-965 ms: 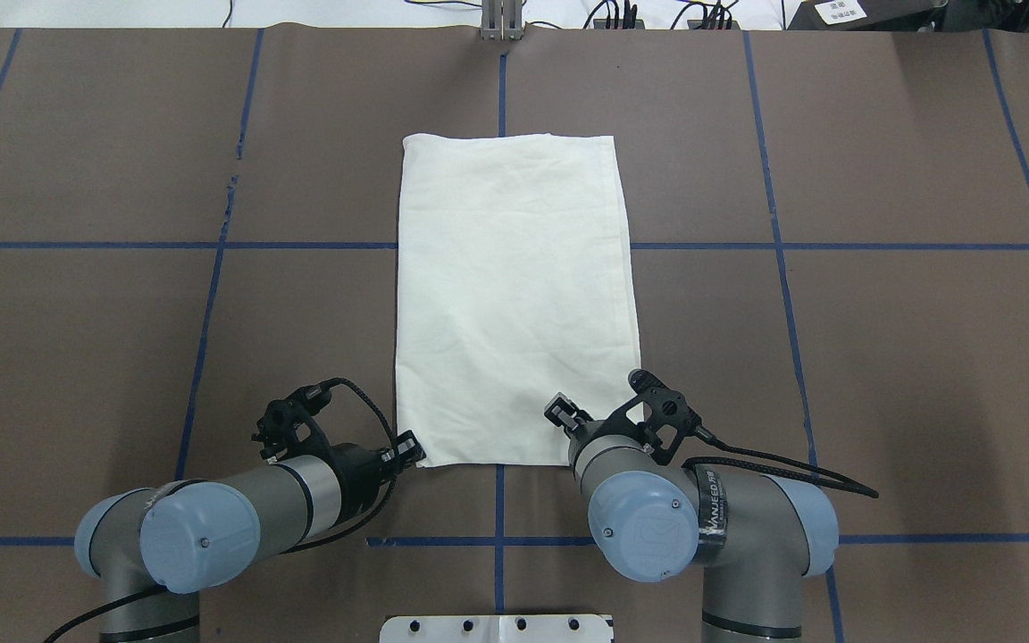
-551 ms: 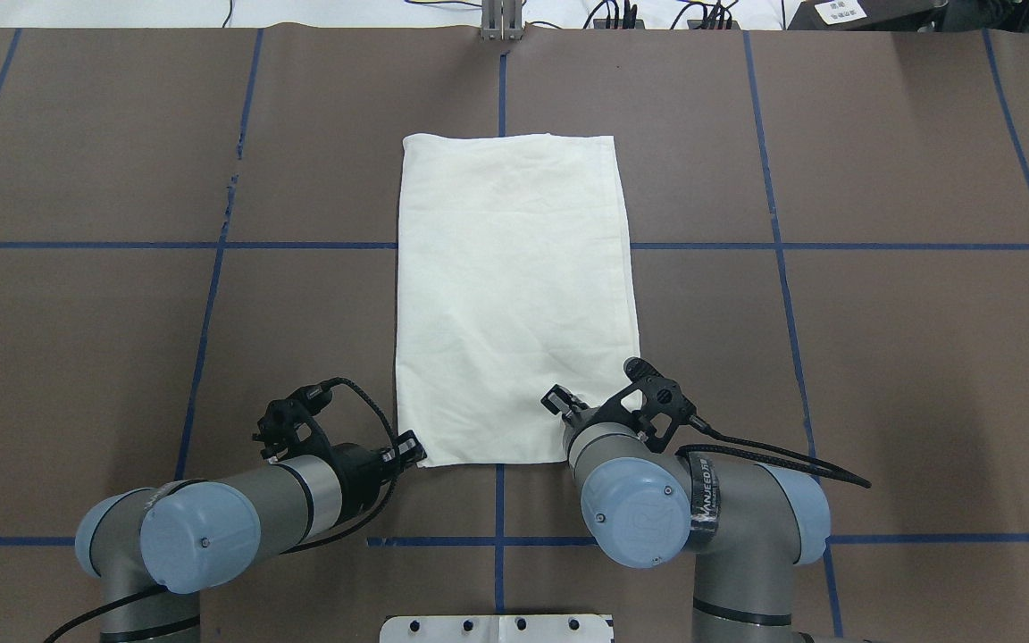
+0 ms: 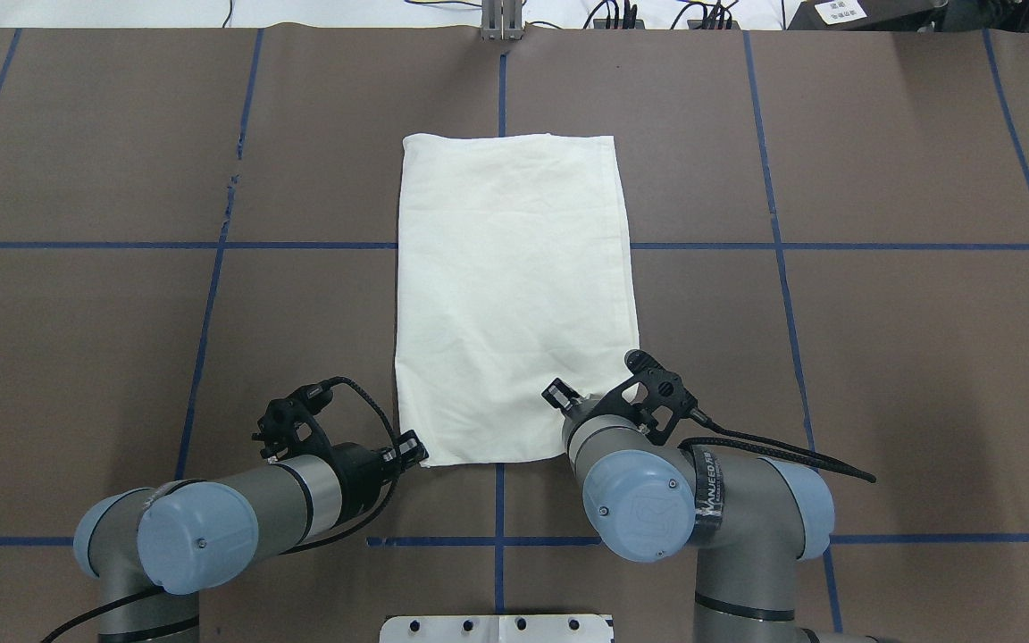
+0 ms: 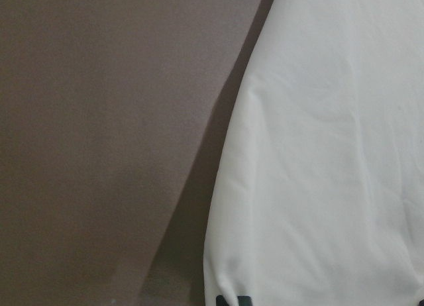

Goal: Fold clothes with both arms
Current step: 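Grasp the near edge with both grippers and lift it toward the far edge, then fold the near half over onto the far half with both grippers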

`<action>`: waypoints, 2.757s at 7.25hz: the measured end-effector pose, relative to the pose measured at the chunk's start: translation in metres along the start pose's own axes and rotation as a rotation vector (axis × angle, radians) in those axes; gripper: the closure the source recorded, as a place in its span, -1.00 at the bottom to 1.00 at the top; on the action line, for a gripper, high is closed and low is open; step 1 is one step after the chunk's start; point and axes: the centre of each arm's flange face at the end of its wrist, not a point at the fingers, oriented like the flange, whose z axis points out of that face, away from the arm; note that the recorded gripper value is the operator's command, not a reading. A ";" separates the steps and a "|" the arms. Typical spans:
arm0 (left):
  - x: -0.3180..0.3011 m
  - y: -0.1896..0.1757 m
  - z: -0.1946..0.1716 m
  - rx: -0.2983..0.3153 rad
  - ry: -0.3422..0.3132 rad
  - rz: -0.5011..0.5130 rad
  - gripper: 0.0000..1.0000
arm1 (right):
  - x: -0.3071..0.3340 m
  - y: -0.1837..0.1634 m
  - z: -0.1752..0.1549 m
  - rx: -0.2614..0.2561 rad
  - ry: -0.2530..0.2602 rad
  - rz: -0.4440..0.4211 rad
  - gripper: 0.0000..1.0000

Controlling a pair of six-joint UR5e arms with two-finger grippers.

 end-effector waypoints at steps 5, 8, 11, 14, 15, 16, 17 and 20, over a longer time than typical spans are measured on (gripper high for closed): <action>0.089 0.010 -0.166 -0.056 -0.083 0.012 1.00 | 0.007 -0.014 -0.167 -0.157 -0.080 -0.006 1.00; 0.100 0.013 -0.194 -0.089 -0.143 0.034 1.00 | 0.006 -0.015 -0.198 -0.165 -0.059 -0.028 1.00; 0.122 -0.018 -0.136 0.002 -0.183 0.167 1.00 | -0.036 -0.024 -0.146 -0.058 -0.034 -0.021 1.00; 0.142 -0.056 -0.088 0.080 -0.220 0.227 1.00 | -0.059 -0.046 -0.092 0.008 0.003 -0.031 1.00; 0.143 -0.063 -0.069 0.092 -0.228 0.233 1.00 | -0.062 -0.050 -0.068 0.016 0.002 -0.038 1.00; 0.141 -0.072 -0.054 0.107 -0.239 0.237 1.00 | -0.062 -0.054 -0.046 0.028 0.008 -0.048 1.00; 0.142 -0.084 -0.045 0.125 -0.248 0.248 1.00 | -0.061 -0.058 -0.030 0.040 0.019 -0.058 1.00; 0.138 -0.110 -0.018 0.161 -0.295 0.273 1.00 | -0.057 -0.061 -0.009 0.061 0.047 -0.080 1.00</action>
